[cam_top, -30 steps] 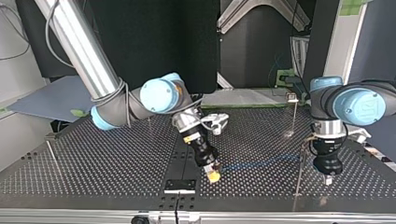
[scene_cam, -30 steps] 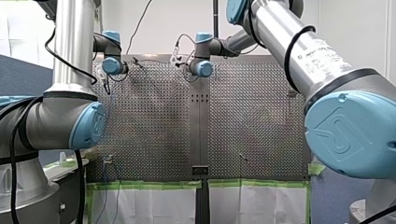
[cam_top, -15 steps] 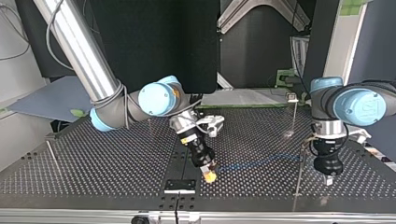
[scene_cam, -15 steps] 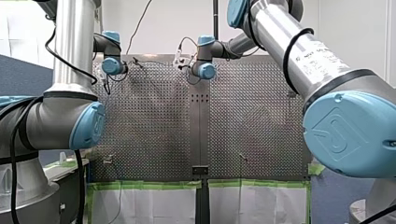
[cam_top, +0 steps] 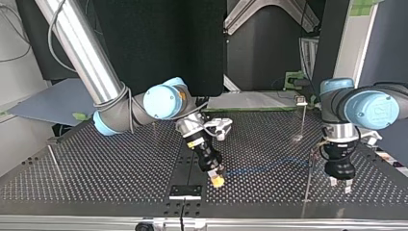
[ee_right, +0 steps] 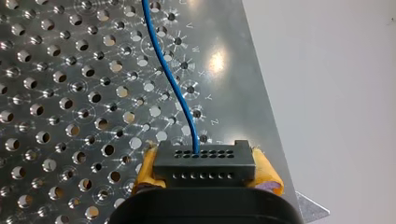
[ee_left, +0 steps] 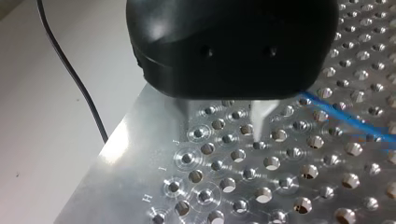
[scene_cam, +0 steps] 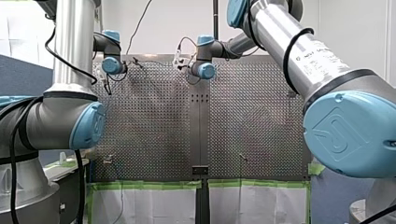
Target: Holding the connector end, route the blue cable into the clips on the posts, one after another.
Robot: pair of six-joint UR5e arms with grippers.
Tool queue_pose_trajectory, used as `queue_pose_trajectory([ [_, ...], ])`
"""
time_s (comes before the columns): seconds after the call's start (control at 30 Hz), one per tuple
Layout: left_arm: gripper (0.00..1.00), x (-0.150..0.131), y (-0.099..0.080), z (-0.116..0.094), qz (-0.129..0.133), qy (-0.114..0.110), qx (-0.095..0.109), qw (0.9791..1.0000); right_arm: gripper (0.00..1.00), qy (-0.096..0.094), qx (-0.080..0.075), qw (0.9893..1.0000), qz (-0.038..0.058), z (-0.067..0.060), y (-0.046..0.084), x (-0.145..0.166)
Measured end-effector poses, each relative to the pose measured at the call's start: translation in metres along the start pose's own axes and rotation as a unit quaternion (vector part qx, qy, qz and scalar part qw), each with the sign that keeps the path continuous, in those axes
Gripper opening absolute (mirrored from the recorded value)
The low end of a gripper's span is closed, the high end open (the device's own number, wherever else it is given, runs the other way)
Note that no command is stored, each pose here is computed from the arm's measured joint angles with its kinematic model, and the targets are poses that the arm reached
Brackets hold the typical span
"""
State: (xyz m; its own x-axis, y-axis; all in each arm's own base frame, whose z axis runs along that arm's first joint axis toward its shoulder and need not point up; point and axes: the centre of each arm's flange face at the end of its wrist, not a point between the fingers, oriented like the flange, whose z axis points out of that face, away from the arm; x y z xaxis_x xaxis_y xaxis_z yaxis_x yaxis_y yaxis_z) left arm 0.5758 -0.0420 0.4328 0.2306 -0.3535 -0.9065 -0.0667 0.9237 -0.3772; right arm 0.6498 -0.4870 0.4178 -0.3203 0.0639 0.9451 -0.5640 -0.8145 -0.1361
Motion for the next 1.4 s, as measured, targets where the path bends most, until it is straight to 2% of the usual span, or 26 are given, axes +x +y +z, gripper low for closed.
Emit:
queue_pose_trajectory([
  [0.33,1.00,-0.010,-0.004,-0.014,-0.009,0.014,-0.028,0.9995,0.00,-0.006,-0.001,1.0000,0.0019,-0.001,0.001,-0.001],
  [0.53,1.00,-0.008,-0.007,-0.023,-0.011,0.036,-0.039,0.9986,0.00,-0.009,0.000,0.9999,0.0042,-0.002,-0.001,-0.001],
  [0.63,1.00,-0.005,-0.008,-0.027,-0.006,0.047,-0.051,0.9976,0.00,-0.010,0.000,0.9999,0.0047,-0.002,-0.002,-0.002],
  [0.8,1.00,-0.004,-0.012,-0.036,0.000,0.062,-0.073,0.9954,0.00,-0.013,0.000,0.9999,0.0059,-0.002,-0.004,-0.002],
  [1.03,1.00,0.000,-0.015,-0.050,0.000,0.090,-0.087,0.9921,0.00,-0.018,0.001,0.9998,0.0069,-0.004,-0.008,-0.004],
  [1.23,1.00,0.002,-0.021,-0.082,-0.013,0.122,-0.091,0.9882,0.00,-0.019,0.003,0.9998,0.0072,-0.004,-0.011,-0.004],
  [1.4,1.00,0.005,-0.027,-0.110,-0.016,0.153,-0.089,0.9841,0.00,-0.021,0.004,0.9997,0.0071,-0.004,-0.013,-0.004],
])
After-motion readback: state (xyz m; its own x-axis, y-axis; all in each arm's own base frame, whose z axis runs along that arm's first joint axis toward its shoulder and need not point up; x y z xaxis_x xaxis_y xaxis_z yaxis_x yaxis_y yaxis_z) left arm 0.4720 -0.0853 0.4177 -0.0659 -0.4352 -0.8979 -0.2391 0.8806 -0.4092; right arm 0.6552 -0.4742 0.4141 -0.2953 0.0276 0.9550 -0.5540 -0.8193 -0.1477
